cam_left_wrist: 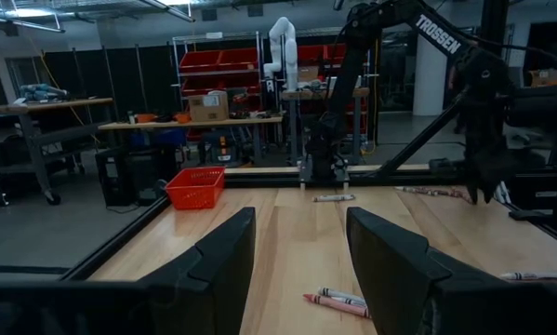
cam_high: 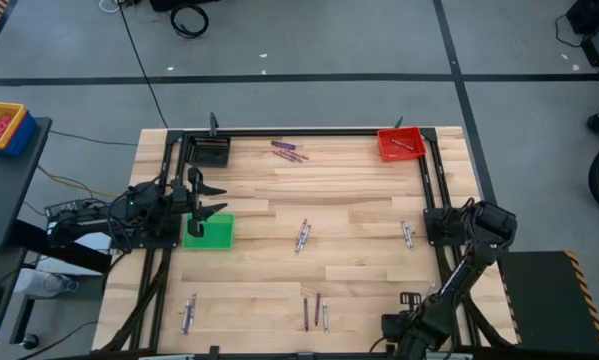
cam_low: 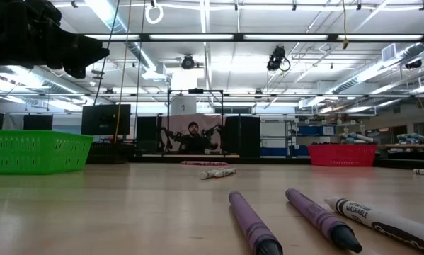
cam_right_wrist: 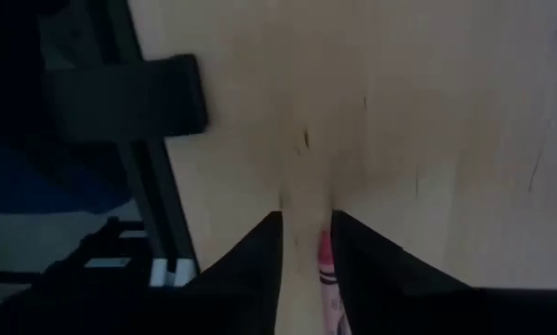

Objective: Sort crayons
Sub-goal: Put the pink crayon into the red bin

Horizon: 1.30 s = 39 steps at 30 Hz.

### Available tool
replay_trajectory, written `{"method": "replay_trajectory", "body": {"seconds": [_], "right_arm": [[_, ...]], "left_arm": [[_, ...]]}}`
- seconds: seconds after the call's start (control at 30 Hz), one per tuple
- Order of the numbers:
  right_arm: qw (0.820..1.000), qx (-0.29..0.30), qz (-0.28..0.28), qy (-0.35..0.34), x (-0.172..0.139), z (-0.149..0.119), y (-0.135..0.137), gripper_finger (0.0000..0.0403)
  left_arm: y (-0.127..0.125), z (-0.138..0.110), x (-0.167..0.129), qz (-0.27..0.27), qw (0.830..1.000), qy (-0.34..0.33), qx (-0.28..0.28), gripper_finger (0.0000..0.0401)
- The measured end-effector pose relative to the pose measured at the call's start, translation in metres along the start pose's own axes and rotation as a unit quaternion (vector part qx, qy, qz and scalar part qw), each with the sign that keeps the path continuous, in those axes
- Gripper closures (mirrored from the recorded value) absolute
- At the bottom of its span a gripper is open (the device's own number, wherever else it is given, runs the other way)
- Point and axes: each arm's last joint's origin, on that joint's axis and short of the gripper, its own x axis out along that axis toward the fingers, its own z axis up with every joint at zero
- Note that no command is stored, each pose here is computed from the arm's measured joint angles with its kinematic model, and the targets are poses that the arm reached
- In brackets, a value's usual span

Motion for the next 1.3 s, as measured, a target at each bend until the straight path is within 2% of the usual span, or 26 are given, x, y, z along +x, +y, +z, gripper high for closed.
{"method": "replay_trajectory", "body": {"seconds": [0.23, 0.43, 0.77, 0.93, 1.1, 1.3], "right_arm": [[0.999, -0.003, -0.035, 0.018, 0.004, -0.024, 0.003, 0.0266], [0.999, 0.002, -0.046, 0.007, 0.005, -0.031, 0.004, 0.0267], [0.998, -0.003, -0.053, 0.028, 0.005, -0.037, 0.004, 0.0267], [0.998, 0.004, -0.051, 0.030, 0.016, -0.043, 0.002, 0.0268], [0.998, 0.012, -0.055, 0.025, 0.021, -0.043, 0.000, 0.0280], [0.998, 0.006, -0.052, 0.025, 0.022, -0.041, 0.000, 0.0317]], "left_arm": [[0.000, 0.000, 0.000, 0.000, 1.000, 0.000, 0.000, 0.0218], [0.000, 0.000, 0.000, 0.000, 1.000, 0.000, 0.000, 0.0218], [0.000, 0.000, 0.000, 0.000, 1.000, 0.000, 0.000, 0.0218], [0.000, 0.000, 0.000, 0.000, 1.000, 0.000, 0.000, 0.0218], [0.000, 0.000, 0.000, 0.000, 1.000, 0.000, 0.000, 0.0218], [0.000, 0.000, 0.000, 0.000, 1.000, 0.000, 0.000, 0.0218]]}}
